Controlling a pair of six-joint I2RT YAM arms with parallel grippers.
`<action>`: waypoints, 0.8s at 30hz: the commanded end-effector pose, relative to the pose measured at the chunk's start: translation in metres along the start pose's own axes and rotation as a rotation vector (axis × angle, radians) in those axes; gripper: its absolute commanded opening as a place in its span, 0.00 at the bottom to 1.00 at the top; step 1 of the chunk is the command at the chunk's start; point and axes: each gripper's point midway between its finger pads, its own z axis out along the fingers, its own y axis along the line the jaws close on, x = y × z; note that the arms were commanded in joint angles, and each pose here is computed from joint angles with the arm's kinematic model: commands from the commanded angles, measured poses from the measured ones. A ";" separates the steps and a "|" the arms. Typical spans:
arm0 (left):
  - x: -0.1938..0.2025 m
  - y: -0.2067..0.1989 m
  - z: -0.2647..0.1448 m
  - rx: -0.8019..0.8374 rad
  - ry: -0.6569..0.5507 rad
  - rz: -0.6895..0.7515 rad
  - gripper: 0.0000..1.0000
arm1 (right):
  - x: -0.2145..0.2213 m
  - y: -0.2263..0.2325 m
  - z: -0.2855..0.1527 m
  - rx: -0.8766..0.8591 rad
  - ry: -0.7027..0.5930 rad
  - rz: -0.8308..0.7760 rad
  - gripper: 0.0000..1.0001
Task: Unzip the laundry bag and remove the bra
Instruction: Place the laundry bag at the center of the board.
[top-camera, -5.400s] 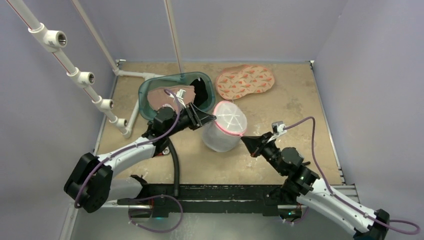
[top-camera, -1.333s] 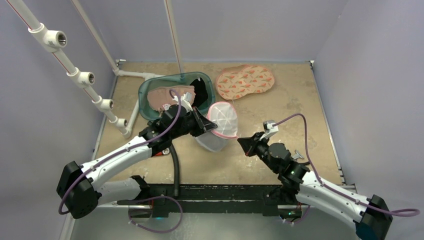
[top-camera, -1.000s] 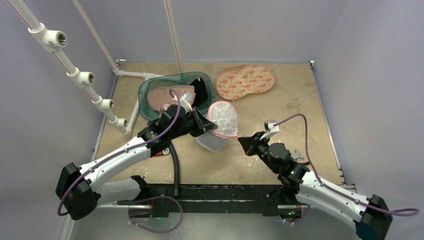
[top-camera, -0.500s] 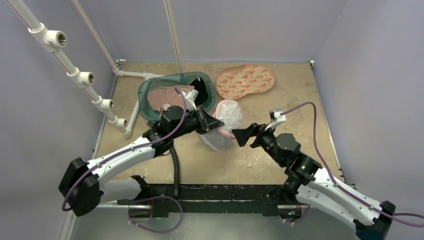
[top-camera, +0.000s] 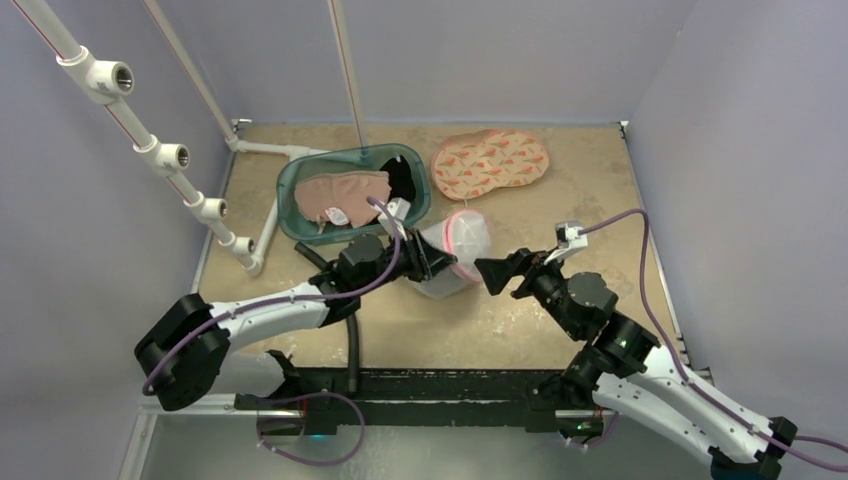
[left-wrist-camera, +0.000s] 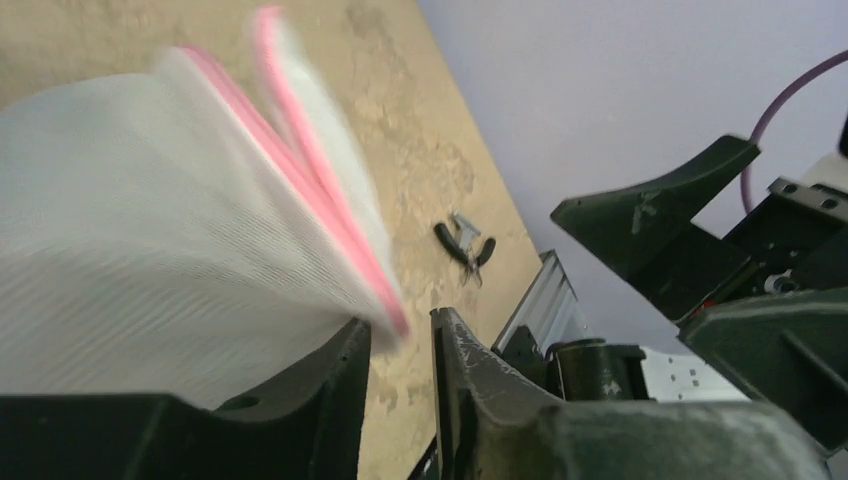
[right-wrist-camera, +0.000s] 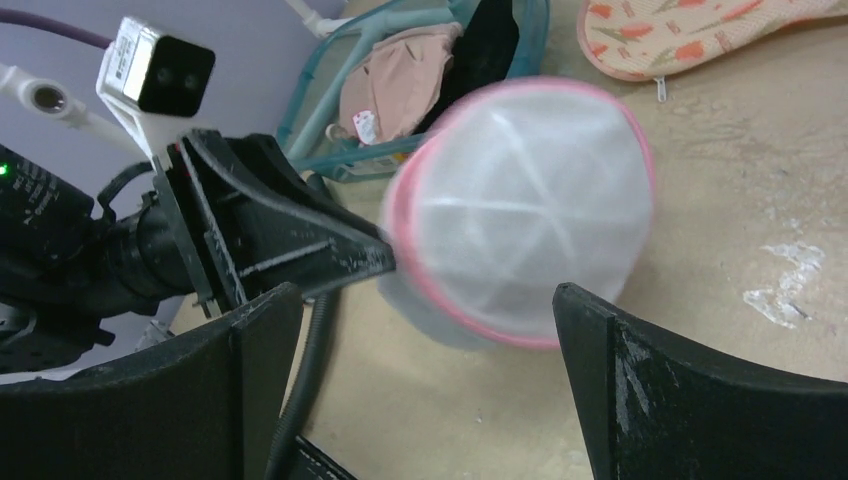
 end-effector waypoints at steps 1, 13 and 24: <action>0.012 0.000 0.002 -0.030 -0.029 0.091 0.34 | 0.000 -0.007 -0.002 0.009 -0.034 0.026 0.98; -0.007 0.023 -0.054 -0.248 -0.082 0.133 0.53 | 0.016 -0.024 -0.002 0.055 -0.015 0.017 0.98; -0.002 0.068 -0.080 -0.502 -0.039 0.180 0.54 | 0.042 -0.032 0.027 0.129 0.066 0.026 0.90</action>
